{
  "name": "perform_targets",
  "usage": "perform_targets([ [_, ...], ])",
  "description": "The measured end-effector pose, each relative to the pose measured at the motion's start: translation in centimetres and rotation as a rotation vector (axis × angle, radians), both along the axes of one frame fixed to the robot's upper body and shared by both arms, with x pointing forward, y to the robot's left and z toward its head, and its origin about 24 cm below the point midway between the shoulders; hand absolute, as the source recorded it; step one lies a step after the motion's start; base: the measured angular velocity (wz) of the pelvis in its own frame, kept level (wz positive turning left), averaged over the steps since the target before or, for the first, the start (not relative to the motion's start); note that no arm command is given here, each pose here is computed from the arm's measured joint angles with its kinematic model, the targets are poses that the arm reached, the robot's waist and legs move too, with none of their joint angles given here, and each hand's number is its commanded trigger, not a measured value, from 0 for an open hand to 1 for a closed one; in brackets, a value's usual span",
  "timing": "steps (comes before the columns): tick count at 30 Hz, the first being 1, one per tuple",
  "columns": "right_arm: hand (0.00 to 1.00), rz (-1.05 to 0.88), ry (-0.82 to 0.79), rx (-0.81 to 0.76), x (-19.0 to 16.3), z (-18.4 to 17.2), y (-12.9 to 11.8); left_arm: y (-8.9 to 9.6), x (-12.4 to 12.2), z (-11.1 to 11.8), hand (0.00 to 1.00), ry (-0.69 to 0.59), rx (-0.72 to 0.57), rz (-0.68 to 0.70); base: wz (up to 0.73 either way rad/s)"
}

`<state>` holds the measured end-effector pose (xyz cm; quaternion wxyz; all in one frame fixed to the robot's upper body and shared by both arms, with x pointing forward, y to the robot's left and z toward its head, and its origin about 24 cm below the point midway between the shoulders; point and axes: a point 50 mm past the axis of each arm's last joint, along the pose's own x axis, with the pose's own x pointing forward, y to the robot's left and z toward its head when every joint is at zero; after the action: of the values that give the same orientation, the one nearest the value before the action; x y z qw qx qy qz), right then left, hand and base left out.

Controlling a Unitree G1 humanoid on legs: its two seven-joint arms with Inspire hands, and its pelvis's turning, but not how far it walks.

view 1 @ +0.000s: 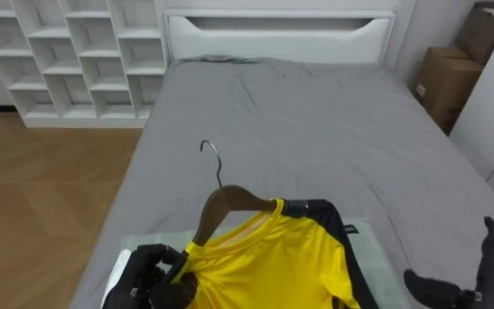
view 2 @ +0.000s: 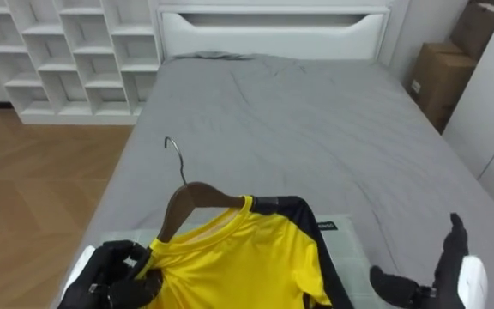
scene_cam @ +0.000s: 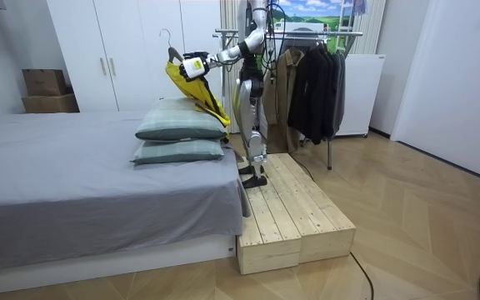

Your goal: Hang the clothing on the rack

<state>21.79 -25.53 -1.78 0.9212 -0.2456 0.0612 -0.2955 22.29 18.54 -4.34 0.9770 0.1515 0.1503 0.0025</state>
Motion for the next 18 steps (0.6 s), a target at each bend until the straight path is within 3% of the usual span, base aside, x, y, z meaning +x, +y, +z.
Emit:
perform_targets([
  [4, 0.00, 0.080, -0.115, -0.096, 1.1, 2.7, 1.1, -0.1, 0.0, 0.1, 1.00, 0.000, -0.003, -0.016, -0.02],
  [9, 0.00, 0.141, -0.127, -0.200, 1.3, 3.2, 1.9, -0.5, 0.1, 0.1, 1.00, -0.002, -0.018, -0.025, -0.01],
  [18, 0.00, 0.219, -0.185, -0.254, 1.7, 4.6, 3.4, -0.7, 0.2, 0.3, 1.00, -0.003, -0.033, -0.062, 0.00],
])
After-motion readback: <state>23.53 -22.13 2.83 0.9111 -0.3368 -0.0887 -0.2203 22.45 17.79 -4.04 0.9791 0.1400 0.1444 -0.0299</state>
